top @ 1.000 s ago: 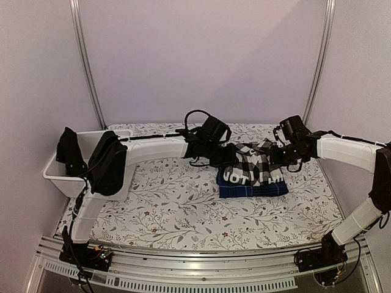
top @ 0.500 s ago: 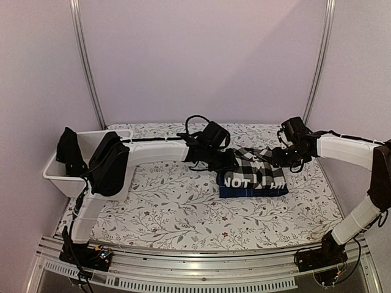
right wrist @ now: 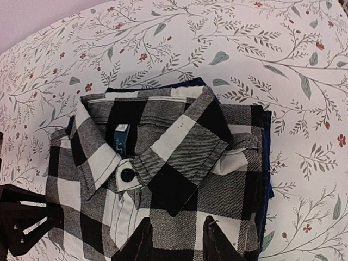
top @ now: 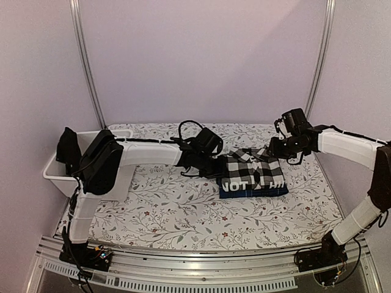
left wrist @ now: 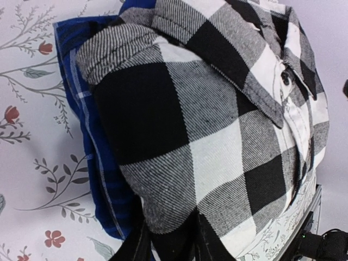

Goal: Fold and stack the long sleeve shirts
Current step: Smooth out the square-folded shirt, then move the square-folded shirt to the corner of the board, then reset both arms

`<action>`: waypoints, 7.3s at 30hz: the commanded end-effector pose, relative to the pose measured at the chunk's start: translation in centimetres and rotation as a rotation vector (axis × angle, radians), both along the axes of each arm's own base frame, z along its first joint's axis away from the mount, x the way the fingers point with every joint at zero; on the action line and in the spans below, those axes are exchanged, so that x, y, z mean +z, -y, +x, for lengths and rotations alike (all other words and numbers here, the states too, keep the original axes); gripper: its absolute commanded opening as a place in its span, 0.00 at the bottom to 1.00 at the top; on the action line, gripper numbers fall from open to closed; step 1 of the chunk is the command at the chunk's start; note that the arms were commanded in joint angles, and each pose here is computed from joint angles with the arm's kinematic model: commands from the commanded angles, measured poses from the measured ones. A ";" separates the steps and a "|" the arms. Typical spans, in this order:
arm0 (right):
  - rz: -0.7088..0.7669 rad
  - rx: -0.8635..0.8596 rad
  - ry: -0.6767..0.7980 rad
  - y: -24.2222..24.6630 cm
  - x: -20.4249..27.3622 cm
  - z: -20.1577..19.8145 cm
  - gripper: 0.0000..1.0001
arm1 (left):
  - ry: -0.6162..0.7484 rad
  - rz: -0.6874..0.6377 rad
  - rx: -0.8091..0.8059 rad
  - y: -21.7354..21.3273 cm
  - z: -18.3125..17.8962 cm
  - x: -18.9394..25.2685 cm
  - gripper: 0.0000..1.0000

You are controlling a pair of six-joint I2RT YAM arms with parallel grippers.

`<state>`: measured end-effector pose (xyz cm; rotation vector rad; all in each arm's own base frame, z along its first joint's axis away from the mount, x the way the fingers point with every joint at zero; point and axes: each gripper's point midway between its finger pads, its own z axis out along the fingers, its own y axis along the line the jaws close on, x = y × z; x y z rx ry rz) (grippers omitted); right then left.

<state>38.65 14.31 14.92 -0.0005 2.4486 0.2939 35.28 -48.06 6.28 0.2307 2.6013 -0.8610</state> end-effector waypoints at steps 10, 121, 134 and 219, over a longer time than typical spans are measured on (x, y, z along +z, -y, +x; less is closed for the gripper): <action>0.021 -0.057 -0.152 1.6 -7.4 -0.1 0.28 | 0.042 -0.047 -0.004 -1.0 1.1 2.5 0.28; 0.256 0.136 -0.108 -17.3 -11.0 17.1 0.99 | 0.304 -0.072 0.139 -19.5 -3.2 17.4 0.86; 0.256 -0.017 -0.122 -9.4 -12.7 20.8 0.99 | 0.296 -0.077 0.157 -20.2 -3.8 17.5 0.87; 0.307 0.075 0.523 -7.0 14.0 -6.2 0.99 | 0.569 -0.130 0.062 -20.3 -3.9 20.8 1.00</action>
